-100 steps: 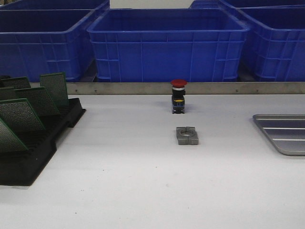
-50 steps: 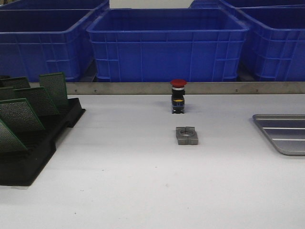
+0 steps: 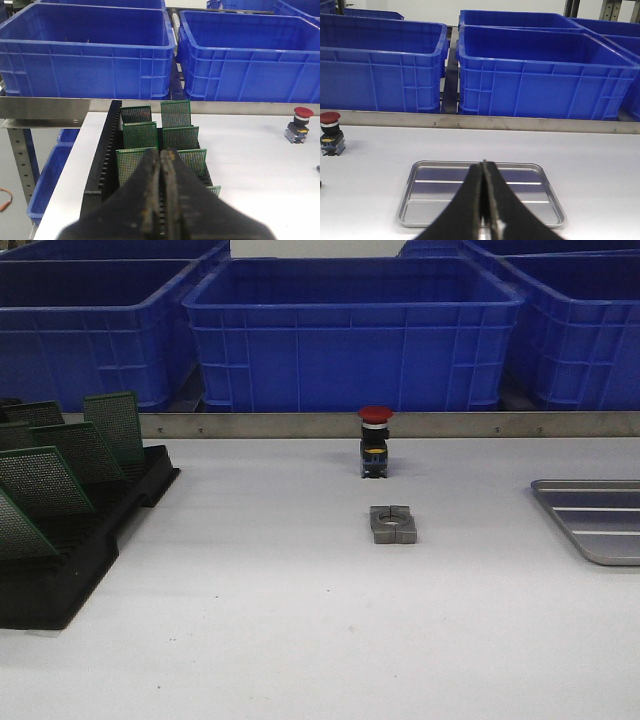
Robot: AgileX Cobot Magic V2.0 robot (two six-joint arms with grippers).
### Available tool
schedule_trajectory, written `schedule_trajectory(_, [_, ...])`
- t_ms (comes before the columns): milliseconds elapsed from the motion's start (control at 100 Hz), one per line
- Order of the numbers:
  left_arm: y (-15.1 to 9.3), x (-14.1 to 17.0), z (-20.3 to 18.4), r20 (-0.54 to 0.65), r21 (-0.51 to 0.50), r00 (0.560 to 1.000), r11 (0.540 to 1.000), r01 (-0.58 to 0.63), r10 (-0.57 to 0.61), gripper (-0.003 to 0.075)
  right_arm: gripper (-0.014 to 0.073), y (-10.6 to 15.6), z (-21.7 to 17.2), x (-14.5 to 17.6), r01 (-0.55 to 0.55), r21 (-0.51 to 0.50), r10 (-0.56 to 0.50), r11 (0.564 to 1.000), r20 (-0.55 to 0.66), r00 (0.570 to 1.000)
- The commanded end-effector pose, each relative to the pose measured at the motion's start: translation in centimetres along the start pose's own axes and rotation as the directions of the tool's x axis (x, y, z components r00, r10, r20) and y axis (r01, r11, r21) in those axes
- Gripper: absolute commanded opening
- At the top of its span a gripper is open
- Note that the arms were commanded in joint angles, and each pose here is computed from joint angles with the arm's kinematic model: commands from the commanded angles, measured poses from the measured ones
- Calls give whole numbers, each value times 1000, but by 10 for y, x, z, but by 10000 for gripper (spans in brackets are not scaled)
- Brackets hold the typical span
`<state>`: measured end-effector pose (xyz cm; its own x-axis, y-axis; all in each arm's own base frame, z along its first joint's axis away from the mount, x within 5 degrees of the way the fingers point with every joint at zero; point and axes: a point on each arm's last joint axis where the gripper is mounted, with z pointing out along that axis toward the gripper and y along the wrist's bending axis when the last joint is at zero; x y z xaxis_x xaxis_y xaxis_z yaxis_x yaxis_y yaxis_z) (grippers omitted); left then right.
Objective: Place circuit board on tray
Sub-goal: 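Move the left gripper down toward the green boards in the black rack, then grasp a green circuit board with the left gripper and lift it out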
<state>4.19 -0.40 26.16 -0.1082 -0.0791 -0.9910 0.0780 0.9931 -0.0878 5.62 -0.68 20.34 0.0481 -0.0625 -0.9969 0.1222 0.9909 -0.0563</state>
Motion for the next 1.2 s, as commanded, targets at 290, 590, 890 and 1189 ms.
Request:
schedule_trajectory(290, [-6,-64,39,-291,-20,957,1000,1,-7,-15,-112,0,-3,-12,11,2,-11,1000,114,993])
schedule_trajectory(590, [-8,-81,87,-482,50,863,988,-148,153,458,-112,0,-3,-12,11,2,-11,1000,114,993])
schedule_trajectory(890, [-32,-78,130,-279,652,549,575,-494,788,418,-112,0,-3,-12,11,2,-11,1000,114,993])
schedule_trajectory(1189, [-27,-40,182,-164,810,350,329,-485,922,417,-112,0,-3,-12,11,2,-11,1000,114,993])
